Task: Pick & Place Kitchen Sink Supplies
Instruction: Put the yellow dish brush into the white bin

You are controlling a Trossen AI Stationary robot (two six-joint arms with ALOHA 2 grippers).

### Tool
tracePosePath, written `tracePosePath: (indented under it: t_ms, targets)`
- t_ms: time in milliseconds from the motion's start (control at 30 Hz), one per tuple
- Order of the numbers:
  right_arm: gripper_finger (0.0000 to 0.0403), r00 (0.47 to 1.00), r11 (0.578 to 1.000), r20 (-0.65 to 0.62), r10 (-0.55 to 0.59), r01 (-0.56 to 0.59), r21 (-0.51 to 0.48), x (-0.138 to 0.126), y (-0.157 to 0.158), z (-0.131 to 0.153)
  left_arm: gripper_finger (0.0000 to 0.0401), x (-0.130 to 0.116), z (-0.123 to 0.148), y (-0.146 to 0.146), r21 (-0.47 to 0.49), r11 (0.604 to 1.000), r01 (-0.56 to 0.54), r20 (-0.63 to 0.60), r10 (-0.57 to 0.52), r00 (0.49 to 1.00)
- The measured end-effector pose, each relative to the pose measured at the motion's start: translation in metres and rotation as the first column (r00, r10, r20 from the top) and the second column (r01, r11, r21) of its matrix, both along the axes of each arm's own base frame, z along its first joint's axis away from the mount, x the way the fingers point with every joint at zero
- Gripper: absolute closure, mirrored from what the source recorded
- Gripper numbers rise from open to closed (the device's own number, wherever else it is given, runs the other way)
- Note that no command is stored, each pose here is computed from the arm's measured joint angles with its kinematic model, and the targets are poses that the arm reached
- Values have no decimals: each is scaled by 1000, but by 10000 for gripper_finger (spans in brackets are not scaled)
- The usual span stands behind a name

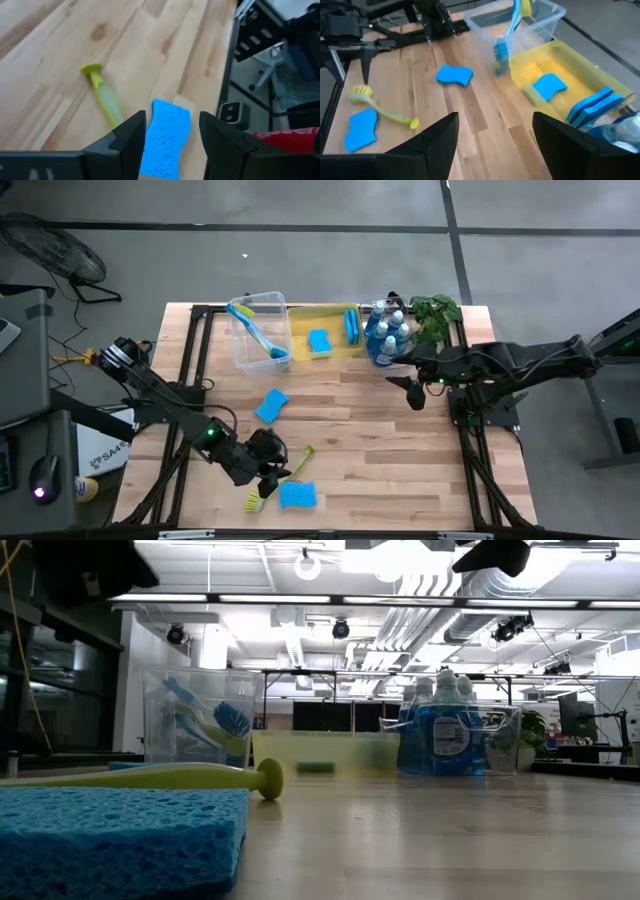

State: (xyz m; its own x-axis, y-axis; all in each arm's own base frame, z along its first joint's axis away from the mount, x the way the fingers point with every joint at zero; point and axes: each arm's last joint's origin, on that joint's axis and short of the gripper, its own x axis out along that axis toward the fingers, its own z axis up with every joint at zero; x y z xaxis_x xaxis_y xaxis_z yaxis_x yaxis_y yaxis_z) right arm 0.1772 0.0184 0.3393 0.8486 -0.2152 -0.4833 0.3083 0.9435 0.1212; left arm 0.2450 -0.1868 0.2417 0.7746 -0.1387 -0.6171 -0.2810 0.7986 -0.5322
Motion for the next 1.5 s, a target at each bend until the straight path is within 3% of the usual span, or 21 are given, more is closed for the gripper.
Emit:
tracePosePath:
  t_ms: [233,733,1133,1500]
  targets:
    - [155,998,999,-49,31,-31,13,11,3,-8,219,3,-20,-2,-14,997,-69,-106,67,992]
    - [155,993,999,-111,32,-32,3,24,5,-19,219,11,-49,-10,-28,994,-107,-193,99,976]
    - [155,994,999,-108,30,-27,30,24,5,-19,219,15,-77,-18,-16,1000,-18,-306,12,952]
    - [155,994,999,-108,31,-28,33,24,5,-19,219,14,-80,-20,-55,998,43,-350,-59,935]
